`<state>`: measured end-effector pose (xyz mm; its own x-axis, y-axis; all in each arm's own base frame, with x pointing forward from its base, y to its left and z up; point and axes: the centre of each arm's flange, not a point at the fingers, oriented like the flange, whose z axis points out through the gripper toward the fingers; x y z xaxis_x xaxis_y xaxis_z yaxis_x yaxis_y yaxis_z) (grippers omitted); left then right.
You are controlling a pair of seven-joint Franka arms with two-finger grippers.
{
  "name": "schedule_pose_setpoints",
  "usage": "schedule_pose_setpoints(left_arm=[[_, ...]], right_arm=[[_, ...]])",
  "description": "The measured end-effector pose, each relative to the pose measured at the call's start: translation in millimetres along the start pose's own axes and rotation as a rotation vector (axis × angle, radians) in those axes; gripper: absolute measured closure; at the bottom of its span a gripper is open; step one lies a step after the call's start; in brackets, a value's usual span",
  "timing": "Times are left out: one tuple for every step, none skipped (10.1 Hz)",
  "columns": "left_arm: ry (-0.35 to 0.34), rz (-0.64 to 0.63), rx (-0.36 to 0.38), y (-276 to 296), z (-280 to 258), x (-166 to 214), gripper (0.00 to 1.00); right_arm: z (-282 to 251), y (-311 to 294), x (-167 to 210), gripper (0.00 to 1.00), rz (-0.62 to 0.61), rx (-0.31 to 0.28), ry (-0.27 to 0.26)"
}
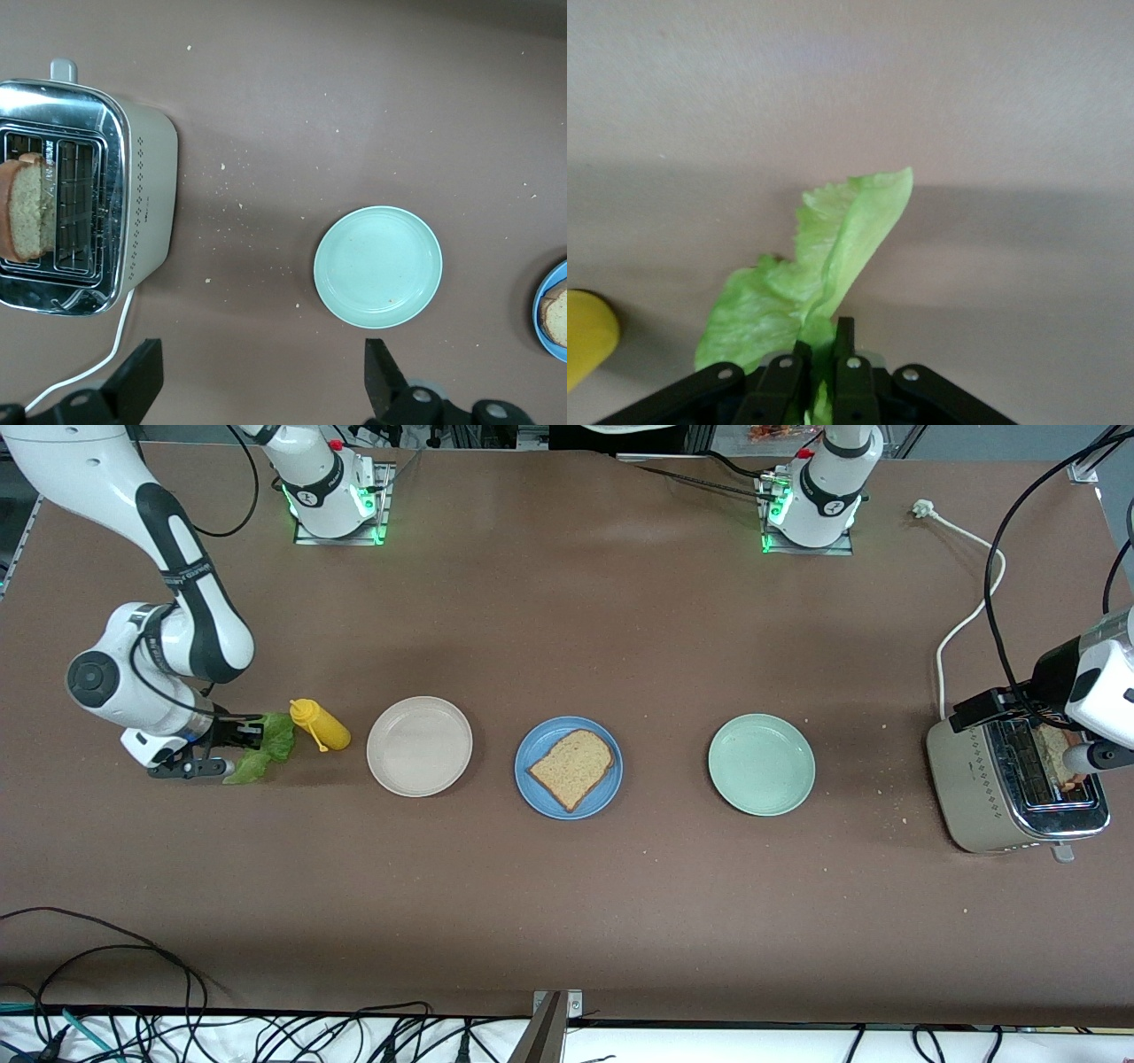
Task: Make sandwich in blue plate with both arms
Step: 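Grasp the green lettuce leaf with the right gripper and lift it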
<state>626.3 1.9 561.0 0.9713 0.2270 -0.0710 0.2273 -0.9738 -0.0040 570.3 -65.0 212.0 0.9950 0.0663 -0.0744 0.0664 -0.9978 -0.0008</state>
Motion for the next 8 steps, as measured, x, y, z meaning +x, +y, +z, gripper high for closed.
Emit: schedule_pose_setpoints(left_arm=[[0.0, 0.0, 0.0, 0, 0, 0, 0.0], [0.0, -0.001, 0.0, 0, 0, 0, 0.0], [0.0, 0.0, 0.0, 0, 0, 0, 0.0], [0.0, 0.0, 0.0, 0, 0, 0, 0.0], [0.0, 0.0, 0.0, 0, 0, 0, 0.0], [0.0, 0.001, 0.0, 0, 0, 0, 0.0], [0.0, 0.0, 0.0, 0, 0, 0, 0.0], [0.0, 0.0, 0.0, 0, 0, 0, 0.0]], right_arm=[[-20, 2, 9, 0.9, -0.005, 0.006, -0.029], [-45, 3, 19, 0.91, -0.007, 0.013, -0.062], [-73, 5, 30, 0.91, -0.011, 0.019, -0.092], [-105, 5, 39, 0.91, -0.016, 0.024, -0.116], [-140, 3, 47, 0.91, -0.024, 0.029, -0.134], [-173, -3, 53, 0.91, -0.035, 0.032, -0.143], [-203, -14, 57, 0.91, -0.054, 0.035, -0.143], [-224, -33, 62, 0.91, -0.08, 0.045, -0.129]])
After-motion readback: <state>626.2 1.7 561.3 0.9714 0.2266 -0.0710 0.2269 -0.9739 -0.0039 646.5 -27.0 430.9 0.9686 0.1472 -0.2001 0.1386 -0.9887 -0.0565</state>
